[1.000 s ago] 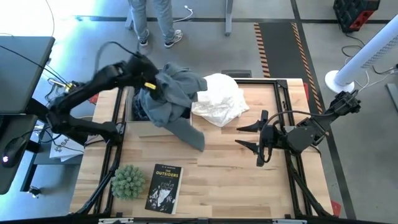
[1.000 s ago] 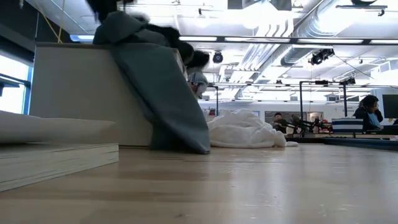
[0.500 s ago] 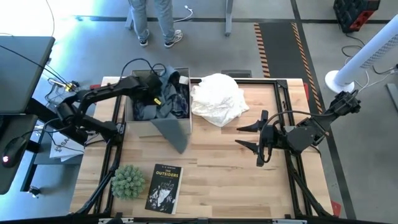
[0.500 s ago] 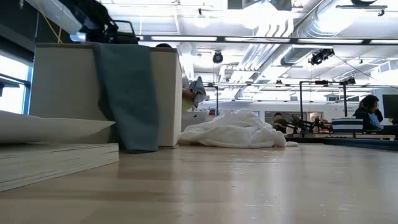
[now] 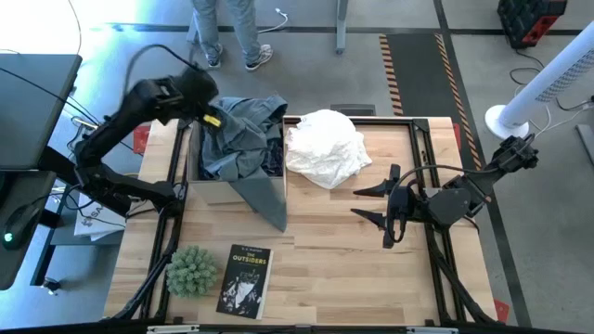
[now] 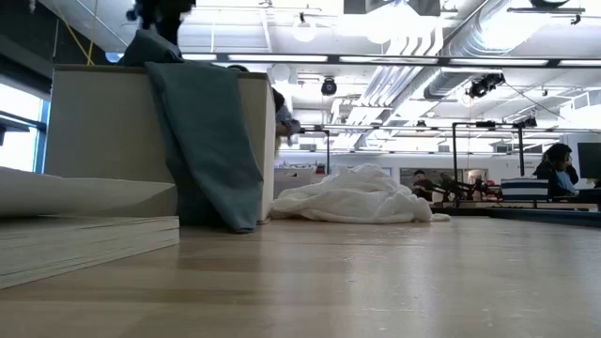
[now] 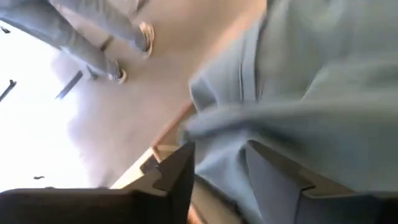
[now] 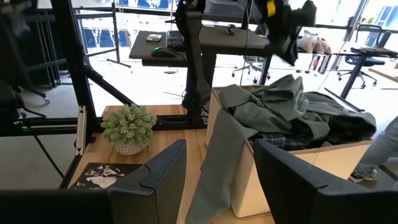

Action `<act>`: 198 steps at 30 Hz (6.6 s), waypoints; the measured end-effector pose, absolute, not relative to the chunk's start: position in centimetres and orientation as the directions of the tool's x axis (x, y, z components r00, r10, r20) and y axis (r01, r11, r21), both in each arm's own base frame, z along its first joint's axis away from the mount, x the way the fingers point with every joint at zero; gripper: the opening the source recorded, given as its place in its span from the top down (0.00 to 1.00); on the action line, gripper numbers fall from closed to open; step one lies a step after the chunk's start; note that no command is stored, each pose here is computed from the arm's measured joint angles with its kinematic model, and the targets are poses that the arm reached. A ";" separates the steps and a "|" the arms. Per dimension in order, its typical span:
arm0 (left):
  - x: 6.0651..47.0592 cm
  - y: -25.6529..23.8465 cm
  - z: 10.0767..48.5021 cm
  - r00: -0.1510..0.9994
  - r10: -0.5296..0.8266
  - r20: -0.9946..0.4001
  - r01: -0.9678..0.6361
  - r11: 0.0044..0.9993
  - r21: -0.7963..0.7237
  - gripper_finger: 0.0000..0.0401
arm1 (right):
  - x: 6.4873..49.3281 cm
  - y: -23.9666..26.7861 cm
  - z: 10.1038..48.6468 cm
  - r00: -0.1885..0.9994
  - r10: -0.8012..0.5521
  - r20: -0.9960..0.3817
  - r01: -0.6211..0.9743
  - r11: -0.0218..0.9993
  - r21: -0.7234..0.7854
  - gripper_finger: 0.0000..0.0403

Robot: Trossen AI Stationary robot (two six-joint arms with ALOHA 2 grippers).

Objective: Sort clothes
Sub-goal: Put the blue pants into the laundry organizer

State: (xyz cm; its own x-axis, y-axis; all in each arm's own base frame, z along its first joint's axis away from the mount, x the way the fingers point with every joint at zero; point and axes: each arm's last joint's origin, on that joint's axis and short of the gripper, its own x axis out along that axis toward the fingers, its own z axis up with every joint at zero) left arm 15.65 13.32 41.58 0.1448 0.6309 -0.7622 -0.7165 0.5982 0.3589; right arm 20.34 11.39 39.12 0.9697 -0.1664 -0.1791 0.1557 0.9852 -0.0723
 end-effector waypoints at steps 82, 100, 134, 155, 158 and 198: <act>24.4 -9.1 17.3 0.258 0.791 -0.555 0.820 0.124 0.558 0.45 | 20.4 11.5 38.7 0.966 -0.154 -0.210 0.142 0.987 -0.069 0.54; 25.4 -8.9 27.3 0.533 0.780 -0.328 0.000 0.387 0.922 0.97 | 20.4 11.5 38.7 0.966 -0.153 -0.210 0.143 0.988 -0.061 0.54; 18.8 7.5 26.5 0.473 0.636 -0.610 -0.589 0.743 0.317 0.84 | 21.4 12.1 37.8 0.958 -0.157 -0.240 0.137 0.986 -0.097 0.54; 20.3 10.2 33.5 0.602 0.650 -0.463 -0.647 0.737 0.194 0.54 | 21.4 12.2 38.0 0.962 -0.154 -0.224 0.134 0.986 -0.103 0.54; 20.2 10.3 30.3 0.490 0.619 -0.614 -0.644 0.732 0.224 0.55 | 21.4 12.2 38.0 0.962 -0.154 -0.224 0.135 0.986 -0.100 0.54; 21.9 15.6 20.3 0.501 0.732 -0.461 -0.829 0.559 -0.013 0.84 | 21.4 12.2 38.1 0.964 -0.152 -0.220 0.131 0.985 -0.111 0.54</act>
State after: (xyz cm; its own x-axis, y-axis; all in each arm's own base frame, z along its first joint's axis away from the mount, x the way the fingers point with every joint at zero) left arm 21.91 15.62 20.29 0.5010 0.7325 -0.4609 -0.8291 0.5589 -0.0131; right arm 21.42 12.17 38.06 0.9636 -0.1524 -0.2196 0.1306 0.9852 -0.1108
